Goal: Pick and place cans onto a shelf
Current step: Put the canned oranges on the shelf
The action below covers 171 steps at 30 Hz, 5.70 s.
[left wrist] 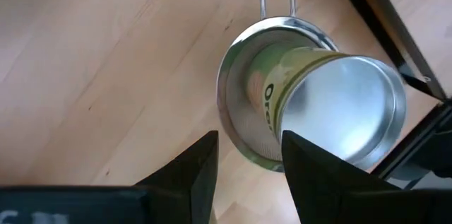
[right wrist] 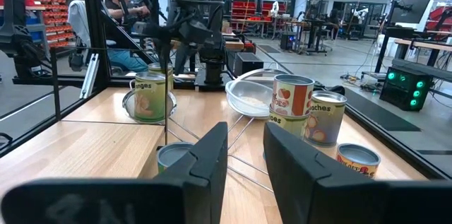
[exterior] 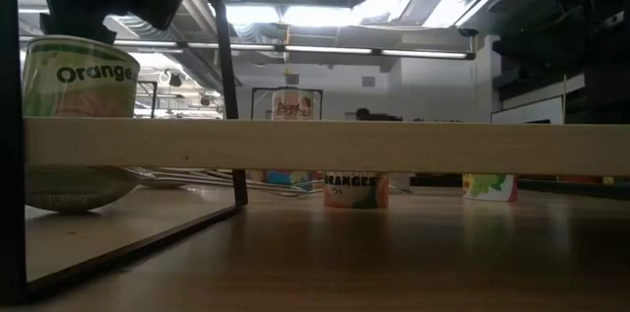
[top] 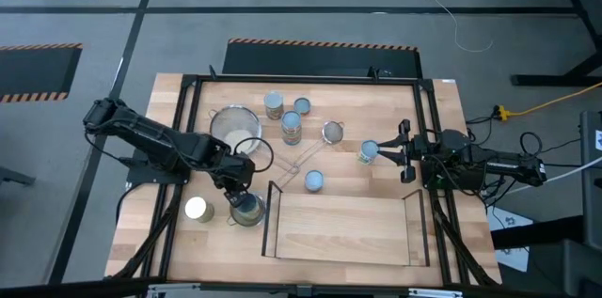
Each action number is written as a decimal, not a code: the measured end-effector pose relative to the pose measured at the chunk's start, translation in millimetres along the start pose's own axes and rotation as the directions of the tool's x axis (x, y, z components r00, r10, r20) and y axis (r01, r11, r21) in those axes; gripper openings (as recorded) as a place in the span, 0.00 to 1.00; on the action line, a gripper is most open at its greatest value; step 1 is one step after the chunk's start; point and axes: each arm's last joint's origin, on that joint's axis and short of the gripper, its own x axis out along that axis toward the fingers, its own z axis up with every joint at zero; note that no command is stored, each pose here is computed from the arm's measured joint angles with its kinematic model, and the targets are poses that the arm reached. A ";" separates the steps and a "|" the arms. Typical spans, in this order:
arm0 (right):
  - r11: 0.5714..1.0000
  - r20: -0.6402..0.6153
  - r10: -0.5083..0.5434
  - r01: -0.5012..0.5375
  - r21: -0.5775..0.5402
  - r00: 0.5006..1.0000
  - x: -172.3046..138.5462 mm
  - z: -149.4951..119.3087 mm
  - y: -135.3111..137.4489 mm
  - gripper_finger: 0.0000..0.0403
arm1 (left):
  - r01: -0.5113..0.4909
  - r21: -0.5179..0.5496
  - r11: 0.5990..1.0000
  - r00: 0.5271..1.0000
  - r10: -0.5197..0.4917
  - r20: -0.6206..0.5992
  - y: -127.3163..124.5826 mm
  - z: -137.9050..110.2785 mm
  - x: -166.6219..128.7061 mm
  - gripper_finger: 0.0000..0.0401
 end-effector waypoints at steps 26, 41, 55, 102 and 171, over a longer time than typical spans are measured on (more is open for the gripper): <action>1.000 0.000 0.000 0.000 0.000 1.000 0.0 0.0 0.0 0.24 | -0.018 -0.002 1.000 1.000 0.018 -0.018 -3.4 3.6 10.5 0.19; 1.000 0.000 0.000 0.000 0.000 1.000 0.0 0.0 0.0 0.24 | -0.021 -0.001 1.000 1.000 0.021 -0.014 -3.3 3.8 10.5 0.01; 1.000 0.000 0.000 0.000 0.000 1.000 0.0 0.0 0.0 0.24 | 0.044 0.076 0.996 0.999 -0.043 -0.009 -1.6 -0.9 -4.9 0.00; 0.997 0.089 -0.003 -0.003 0.072 0.996 -0.4 8.6 -0.3 0.50 | -0.017 0.221 0.975 0.976 -0.033 0.216 17.0 43.4 -67.4 0.00; 0.998 -0.139 -0.047 0.040 -0.056 0.989 80.2 72.8 -9.5 0.52 | 0.237 0.486 0.841 0.854 -0.419 0.309 -10.6 110.6 -45.3 0.00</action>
